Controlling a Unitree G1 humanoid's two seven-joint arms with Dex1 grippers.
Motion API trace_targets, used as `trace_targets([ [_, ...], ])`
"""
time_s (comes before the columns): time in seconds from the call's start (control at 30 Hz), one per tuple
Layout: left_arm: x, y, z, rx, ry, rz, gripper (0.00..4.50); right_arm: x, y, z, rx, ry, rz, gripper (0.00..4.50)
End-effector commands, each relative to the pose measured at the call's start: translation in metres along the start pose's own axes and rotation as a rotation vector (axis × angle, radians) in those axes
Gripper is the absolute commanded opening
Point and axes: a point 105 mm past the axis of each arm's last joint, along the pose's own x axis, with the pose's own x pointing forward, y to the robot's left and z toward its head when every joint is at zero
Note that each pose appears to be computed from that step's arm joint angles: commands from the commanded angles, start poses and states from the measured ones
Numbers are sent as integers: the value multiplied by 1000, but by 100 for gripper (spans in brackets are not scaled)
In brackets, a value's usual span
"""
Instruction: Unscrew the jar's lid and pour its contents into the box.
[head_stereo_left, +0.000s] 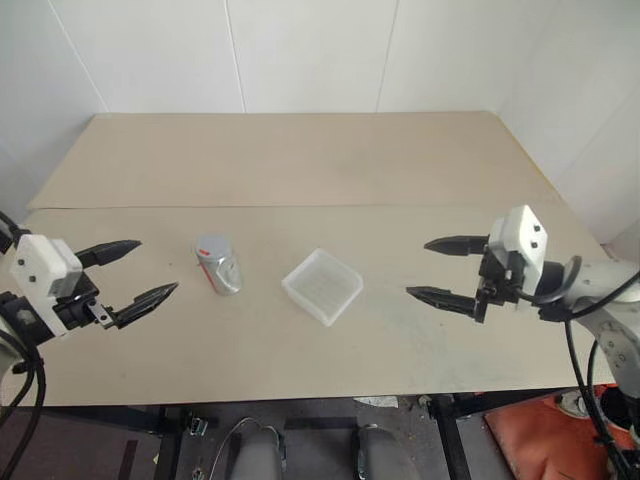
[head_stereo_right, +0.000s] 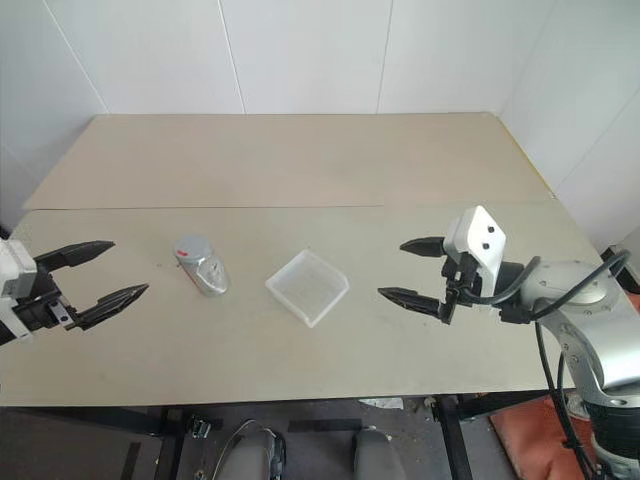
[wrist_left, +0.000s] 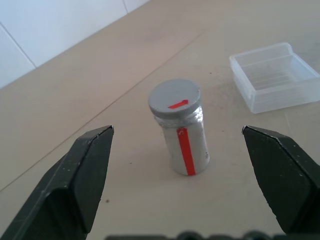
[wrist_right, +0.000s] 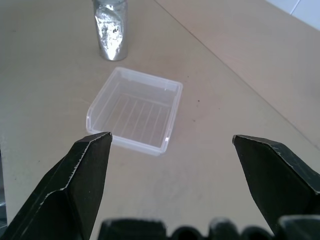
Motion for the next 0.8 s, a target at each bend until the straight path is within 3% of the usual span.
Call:
trace_targets([
  [0.03,-2,2,10,35,-24,20,447,-2,-1,7,-42,-17,-19,450],
  [0.33,12,-20,1,-36,-58,31,447,0,0,18,-70,-40,18,450],
  [0.57,27,-33,-22,-84,-21,143,447,12,-11,26,-138,-27,76,450],
  [0.8,54,-33,-28,-164,-73,277,447,15,-14,40,-190,-48,109,450],
])
